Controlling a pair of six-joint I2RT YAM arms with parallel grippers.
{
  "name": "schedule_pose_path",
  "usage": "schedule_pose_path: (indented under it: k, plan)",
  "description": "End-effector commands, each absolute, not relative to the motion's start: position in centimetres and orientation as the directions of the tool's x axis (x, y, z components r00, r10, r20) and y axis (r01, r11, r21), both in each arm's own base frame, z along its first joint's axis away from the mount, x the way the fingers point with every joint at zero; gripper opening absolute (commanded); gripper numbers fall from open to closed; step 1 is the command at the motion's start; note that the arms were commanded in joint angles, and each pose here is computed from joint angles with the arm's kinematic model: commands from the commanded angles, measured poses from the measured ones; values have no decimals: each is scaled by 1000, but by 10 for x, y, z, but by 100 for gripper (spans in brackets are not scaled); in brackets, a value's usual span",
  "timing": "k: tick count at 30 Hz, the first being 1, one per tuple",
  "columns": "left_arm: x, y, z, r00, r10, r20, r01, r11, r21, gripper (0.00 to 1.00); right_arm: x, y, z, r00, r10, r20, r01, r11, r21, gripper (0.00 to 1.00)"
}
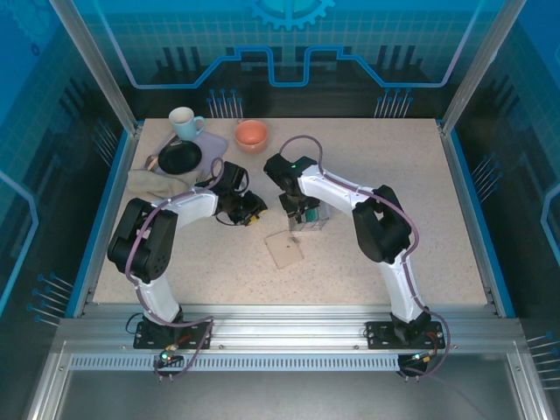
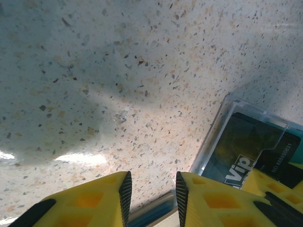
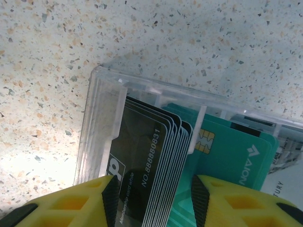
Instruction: Put the credit cards into the card holder
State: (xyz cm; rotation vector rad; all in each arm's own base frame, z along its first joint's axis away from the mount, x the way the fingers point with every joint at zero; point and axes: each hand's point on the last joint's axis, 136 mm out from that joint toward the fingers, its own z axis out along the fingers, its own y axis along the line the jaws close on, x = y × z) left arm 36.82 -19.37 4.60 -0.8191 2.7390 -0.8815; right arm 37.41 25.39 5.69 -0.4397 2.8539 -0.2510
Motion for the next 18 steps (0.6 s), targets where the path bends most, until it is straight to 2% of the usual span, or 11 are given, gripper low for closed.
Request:
schedule_pose_path:
  k: [1,9,18]
  plan:
    - [367,-190,52,-826,-563,18,-466,666,-583,34,373,250,50,-923,-338,-186,-280,919,-278,47]
    - [367,-191,50,-827,-562,27,-470,664,-582,34,383,240,75,-895,-377,-238,-280,890,-359,38]
    - [366,-191,48,-826,-563,36,-476,661,-579,34,379,234,78,-896,-378,-235,-276,886,-373,37]
